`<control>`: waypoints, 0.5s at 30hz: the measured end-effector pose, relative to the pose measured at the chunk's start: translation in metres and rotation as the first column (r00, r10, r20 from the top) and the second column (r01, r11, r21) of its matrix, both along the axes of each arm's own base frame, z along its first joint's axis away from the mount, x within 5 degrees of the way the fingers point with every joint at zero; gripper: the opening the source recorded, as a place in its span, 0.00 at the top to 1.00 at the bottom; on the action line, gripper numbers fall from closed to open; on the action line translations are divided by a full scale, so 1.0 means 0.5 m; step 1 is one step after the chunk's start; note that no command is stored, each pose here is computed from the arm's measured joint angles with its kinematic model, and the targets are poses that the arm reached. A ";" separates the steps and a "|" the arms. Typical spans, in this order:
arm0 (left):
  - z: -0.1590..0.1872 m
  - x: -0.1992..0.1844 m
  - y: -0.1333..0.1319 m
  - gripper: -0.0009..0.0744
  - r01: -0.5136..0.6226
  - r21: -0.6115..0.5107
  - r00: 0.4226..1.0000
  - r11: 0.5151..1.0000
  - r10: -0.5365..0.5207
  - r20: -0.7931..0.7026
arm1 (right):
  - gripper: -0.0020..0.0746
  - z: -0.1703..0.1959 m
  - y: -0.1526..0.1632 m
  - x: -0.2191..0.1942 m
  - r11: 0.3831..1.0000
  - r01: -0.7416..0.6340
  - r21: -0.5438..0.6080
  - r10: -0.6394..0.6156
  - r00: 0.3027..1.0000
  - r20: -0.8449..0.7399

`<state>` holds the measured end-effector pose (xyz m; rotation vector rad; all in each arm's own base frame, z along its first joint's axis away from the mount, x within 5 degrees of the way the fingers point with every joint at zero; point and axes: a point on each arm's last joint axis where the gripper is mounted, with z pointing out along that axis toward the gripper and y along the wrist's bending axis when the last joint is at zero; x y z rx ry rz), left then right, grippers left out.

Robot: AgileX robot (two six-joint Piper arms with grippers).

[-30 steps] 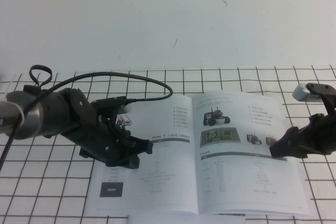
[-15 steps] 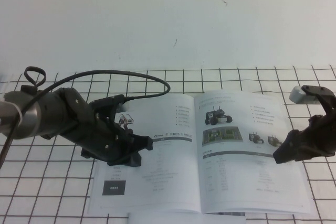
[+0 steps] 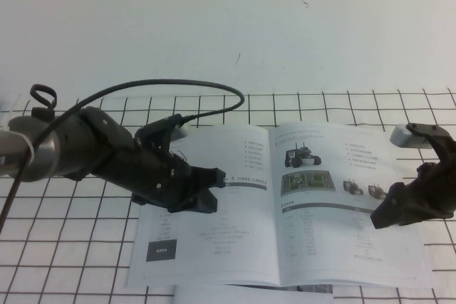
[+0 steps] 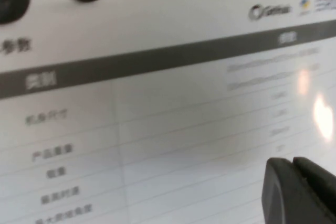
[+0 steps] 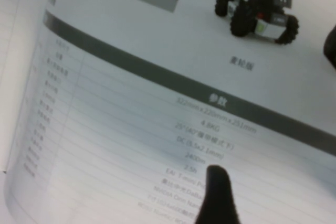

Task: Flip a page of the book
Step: Open the closed book

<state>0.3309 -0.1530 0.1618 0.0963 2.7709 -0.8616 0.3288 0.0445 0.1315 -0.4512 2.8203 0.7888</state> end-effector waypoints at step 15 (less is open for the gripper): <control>-0.018 0.013 -0.029 0.99 0.041 0.008 0.999 0.999 -0.041 0.000 | 0.34 0.041 -0.011 0.016 0.997 -0.032 -0.070 0.031 0.999 -0.010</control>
